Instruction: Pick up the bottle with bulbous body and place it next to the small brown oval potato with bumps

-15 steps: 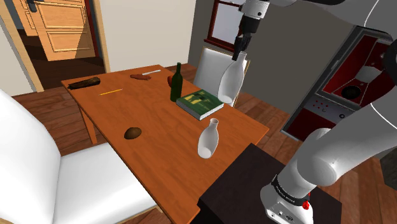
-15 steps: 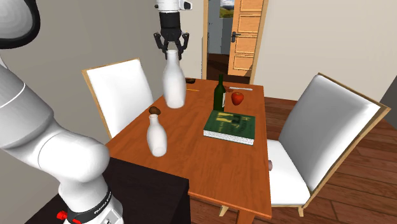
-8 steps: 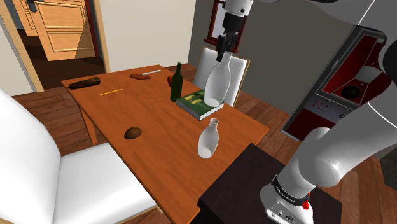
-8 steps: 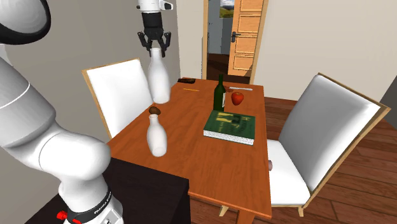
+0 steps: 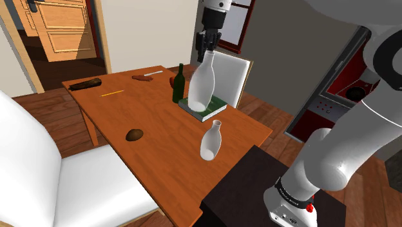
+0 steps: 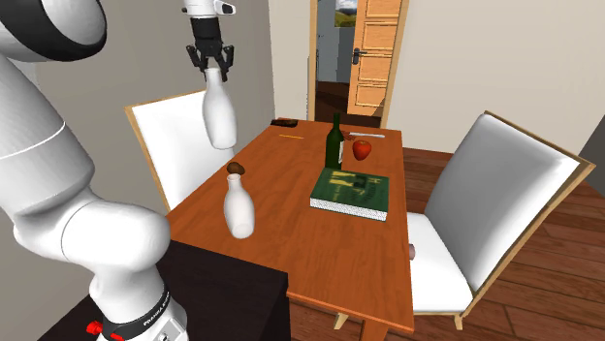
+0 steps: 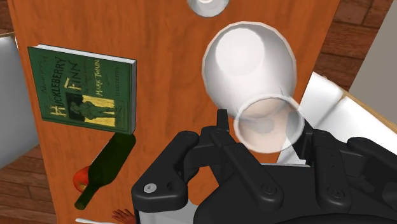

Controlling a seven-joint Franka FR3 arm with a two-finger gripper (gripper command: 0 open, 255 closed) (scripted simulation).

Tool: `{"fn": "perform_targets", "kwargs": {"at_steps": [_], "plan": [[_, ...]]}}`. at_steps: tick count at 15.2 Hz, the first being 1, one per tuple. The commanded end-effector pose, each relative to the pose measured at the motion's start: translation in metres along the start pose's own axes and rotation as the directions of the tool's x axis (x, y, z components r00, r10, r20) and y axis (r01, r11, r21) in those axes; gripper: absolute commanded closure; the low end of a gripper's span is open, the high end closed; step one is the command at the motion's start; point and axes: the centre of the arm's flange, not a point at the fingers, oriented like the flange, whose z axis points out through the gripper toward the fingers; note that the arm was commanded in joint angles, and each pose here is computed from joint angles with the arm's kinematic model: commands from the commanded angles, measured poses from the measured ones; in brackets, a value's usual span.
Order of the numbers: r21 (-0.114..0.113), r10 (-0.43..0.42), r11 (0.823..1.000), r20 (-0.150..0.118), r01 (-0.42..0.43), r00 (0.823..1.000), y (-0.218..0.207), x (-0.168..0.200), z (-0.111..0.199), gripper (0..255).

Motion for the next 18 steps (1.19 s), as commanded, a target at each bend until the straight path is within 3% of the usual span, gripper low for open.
{"fn": "perform_targets", "kwargs": {"at_steps": [1, 14, 18], "plan": [[0.0, 0.002, 1.0, 0.0, -0.002, 1.0, -0.024, 0.009, 0.001, 255], [0.0, 0.002, 1.0, 0.0, -0.002, 1.0, -0.181, 0.078, 0.005, 255], [0.0, 0.002, 1.0, 0.0, -0.002, 1.0, -0.181, 0.077, 0.026, 255]]}}
